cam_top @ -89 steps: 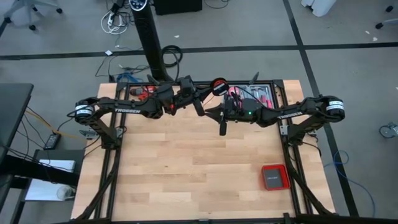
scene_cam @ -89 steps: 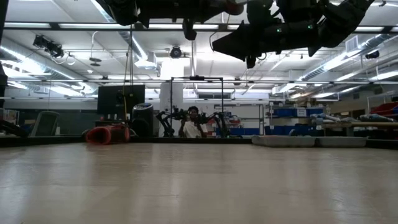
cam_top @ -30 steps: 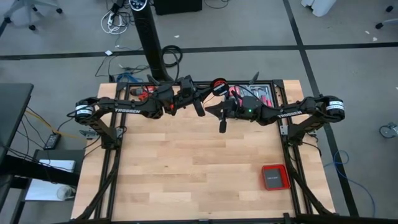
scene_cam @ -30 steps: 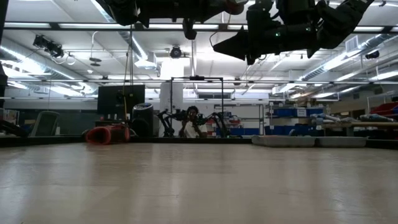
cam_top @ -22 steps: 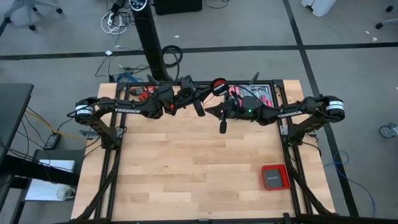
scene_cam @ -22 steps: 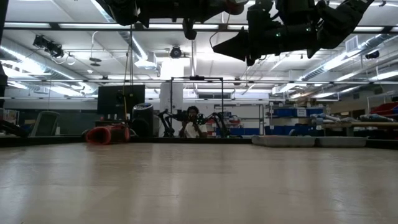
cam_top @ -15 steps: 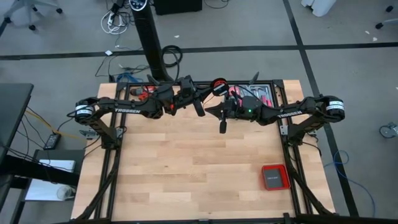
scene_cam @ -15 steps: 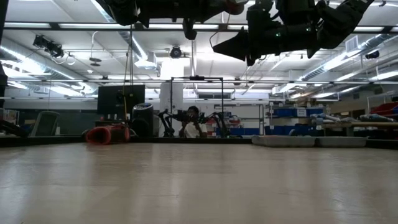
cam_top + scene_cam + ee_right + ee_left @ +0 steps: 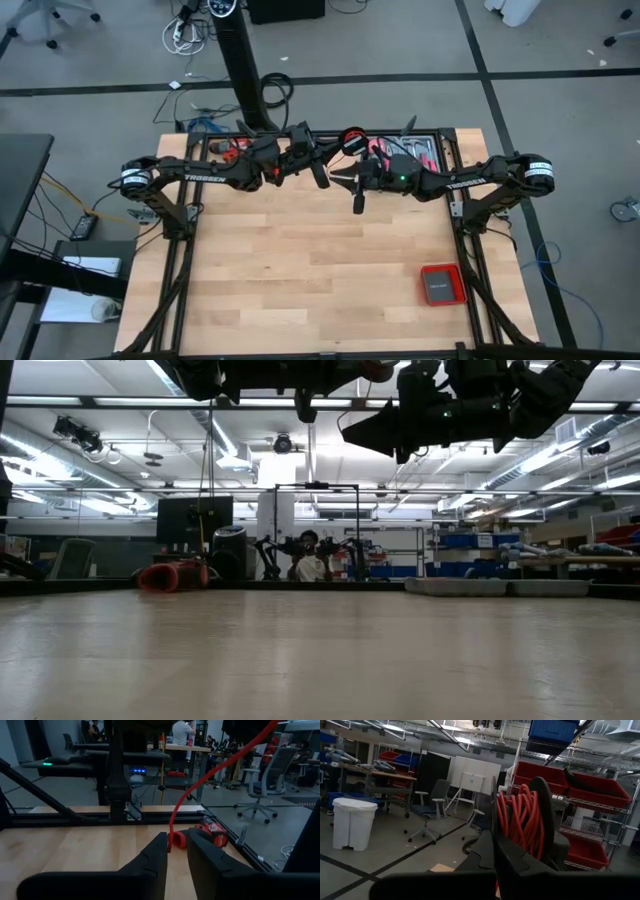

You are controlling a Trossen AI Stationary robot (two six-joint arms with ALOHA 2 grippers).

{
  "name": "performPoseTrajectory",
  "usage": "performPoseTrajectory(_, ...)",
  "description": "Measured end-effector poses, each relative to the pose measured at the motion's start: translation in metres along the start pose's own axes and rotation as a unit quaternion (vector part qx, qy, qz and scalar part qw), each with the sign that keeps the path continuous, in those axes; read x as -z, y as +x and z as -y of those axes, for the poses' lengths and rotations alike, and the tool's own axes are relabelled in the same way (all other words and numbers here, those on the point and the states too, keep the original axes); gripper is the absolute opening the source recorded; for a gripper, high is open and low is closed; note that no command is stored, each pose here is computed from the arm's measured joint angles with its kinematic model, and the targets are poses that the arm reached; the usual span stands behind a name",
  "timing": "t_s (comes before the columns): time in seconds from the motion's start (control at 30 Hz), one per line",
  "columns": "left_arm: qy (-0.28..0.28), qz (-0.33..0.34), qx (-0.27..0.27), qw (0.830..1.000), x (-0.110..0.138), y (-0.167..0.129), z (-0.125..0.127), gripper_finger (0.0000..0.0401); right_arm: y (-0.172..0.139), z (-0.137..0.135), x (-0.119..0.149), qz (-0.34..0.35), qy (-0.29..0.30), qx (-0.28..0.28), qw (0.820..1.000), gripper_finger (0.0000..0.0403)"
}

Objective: Coil cords
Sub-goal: Coil the red wire on the black spool

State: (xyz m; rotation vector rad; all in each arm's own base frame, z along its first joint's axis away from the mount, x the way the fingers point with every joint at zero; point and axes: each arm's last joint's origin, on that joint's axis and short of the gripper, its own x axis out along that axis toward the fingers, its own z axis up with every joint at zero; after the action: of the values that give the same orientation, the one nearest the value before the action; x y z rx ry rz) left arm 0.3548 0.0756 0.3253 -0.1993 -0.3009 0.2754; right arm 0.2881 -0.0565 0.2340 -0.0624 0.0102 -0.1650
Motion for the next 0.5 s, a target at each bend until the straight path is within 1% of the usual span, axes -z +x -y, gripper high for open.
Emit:
performPoseTrajectory(0.23, 0.001, 0.000, 0.001, 1.000, 0.000, 0.000, 0.000, 0.0000, 0.000, 0.001, -0.006, 0.031, 0.008, 0.004, 0.999, 0.0077)
performPoseTrajectory(0.37, 0.001, 0.000, 0.001, 1.000, 0.000, 0.000, 0.000, 0.0000, -0.001, 0.003, -0.012, 0.060, 0.017, 0.034, 0.997, 0.0076)
performPoseTrajectory(0.5, 0.001, 0.000, 0.002, 1.000, 0.000, 0.000, 0.000, 0.0000, -0.001, 0.006, -0.015, 0.077, 0.028, 0.040, 0.996, 0.0077)
